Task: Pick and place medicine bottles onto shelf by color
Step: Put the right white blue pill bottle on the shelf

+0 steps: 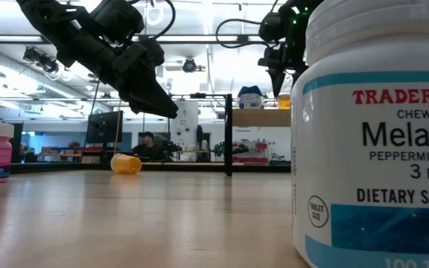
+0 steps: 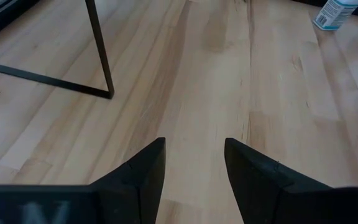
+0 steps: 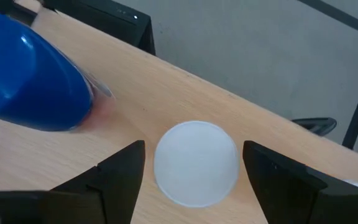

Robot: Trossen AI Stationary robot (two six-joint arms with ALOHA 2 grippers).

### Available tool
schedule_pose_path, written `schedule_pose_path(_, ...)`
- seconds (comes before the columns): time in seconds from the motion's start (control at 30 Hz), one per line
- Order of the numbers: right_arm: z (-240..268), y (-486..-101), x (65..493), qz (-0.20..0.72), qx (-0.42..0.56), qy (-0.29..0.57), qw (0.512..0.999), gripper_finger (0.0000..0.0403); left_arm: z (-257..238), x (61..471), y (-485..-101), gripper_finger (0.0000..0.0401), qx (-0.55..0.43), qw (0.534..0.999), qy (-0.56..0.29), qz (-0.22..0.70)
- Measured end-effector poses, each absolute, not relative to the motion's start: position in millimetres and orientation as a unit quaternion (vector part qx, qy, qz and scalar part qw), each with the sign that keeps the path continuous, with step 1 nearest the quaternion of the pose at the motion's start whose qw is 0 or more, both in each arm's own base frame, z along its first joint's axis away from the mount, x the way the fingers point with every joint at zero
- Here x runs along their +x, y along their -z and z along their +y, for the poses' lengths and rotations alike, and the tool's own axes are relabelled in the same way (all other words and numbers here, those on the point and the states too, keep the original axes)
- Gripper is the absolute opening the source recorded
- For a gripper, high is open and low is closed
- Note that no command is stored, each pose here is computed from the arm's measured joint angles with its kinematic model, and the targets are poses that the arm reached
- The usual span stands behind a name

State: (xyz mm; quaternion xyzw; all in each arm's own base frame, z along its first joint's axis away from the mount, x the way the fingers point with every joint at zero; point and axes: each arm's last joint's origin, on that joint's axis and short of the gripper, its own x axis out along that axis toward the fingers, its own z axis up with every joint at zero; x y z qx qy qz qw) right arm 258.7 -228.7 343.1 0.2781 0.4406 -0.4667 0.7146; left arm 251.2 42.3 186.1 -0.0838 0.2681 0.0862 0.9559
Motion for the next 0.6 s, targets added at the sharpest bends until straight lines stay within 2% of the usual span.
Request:
schedule_pose_path(0.33,-207.0,-386.7,263.6,0.417,0.271,0.452,0.74,0.028,42.7,252.7,-188.7,0.0172,-0.082,0.96,-0.086,0.253)
schedule_pose_path(0.6,-137.1,-391.9,301.2,0.439,0.255,0.373,0.777,0.028,42.7,252.9,-189.2,0.0172,-0.077,0.961,-0.084,0.25)
